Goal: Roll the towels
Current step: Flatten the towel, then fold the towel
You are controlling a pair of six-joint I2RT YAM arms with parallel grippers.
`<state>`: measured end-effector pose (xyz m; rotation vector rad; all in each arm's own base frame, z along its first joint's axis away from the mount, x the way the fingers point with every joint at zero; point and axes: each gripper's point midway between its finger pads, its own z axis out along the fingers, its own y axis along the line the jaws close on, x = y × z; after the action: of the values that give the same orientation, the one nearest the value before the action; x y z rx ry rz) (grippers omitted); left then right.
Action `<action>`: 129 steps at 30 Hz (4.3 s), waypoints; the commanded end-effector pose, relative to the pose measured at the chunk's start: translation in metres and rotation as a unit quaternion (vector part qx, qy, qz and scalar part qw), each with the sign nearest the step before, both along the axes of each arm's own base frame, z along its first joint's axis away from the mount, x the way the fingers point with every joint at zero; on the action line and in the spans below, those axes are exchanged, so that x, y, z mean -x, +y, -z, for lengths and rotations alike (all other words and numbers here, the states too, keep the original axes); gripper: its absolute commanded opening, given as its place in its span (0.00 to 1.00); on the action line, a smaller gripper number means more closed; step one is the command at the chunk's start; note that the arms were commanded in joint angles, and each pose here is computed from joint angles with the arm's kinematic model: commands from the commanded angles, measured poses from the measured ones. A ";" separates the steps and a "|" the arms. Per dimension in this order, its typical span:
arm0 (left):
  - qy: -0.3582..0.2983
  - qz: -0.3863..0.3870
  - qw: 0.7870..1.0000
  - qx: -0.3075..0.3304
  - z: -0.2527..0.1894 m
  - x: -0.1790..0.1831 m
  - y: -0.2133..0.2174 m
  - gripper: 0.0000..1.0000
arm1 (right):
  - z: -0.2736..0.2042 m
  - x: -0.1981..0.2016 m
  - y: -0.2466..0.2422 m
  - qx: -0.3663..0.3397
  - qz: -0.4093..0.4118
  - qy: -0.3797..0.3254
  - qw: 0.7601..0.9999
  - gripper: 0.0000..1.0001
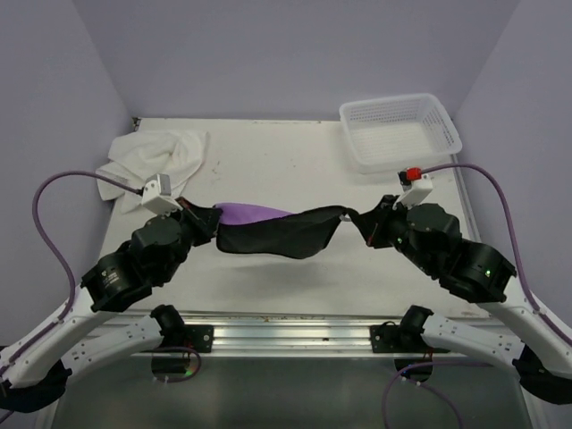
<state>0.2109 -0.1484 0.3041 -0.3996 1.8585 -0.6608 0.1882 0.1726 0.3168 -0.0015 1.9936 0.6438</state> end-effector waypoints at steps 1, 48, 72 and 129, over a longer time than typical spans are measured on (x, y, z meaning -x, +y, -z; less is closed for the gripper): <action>0.015 -0.032 0.999 0.003 0.002 0.007 0.020 0.00 | -0.010 0.010 -0.020 0.019 0.010 0.003 1.000 0.00; 0.030 0.009 0.999 -0.021 0.114 -0.105 -0.045 0.00 | 0.117 -0.078 -0.025 0.240 0.137 0.010 0.961 0.00; 0.122 0.096 0.986 0.060 0.186 -0.116 -0.033 0.00 | 0.201 -0.055 -0.011 0.220 0.032 0.114 0.968 0.00; 0.190 0.058 0.980 0.019 0.249 -0.046 0.015 0.00 | 0.254 0.038 0.003 0.198 -0.116 0.228 0.946 0.00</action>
<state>0.2509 -0.1383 0.0489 -0.4981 2.2737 -0.7657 0.1537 0.1725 0.0644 -0.3568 2.5580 0.3888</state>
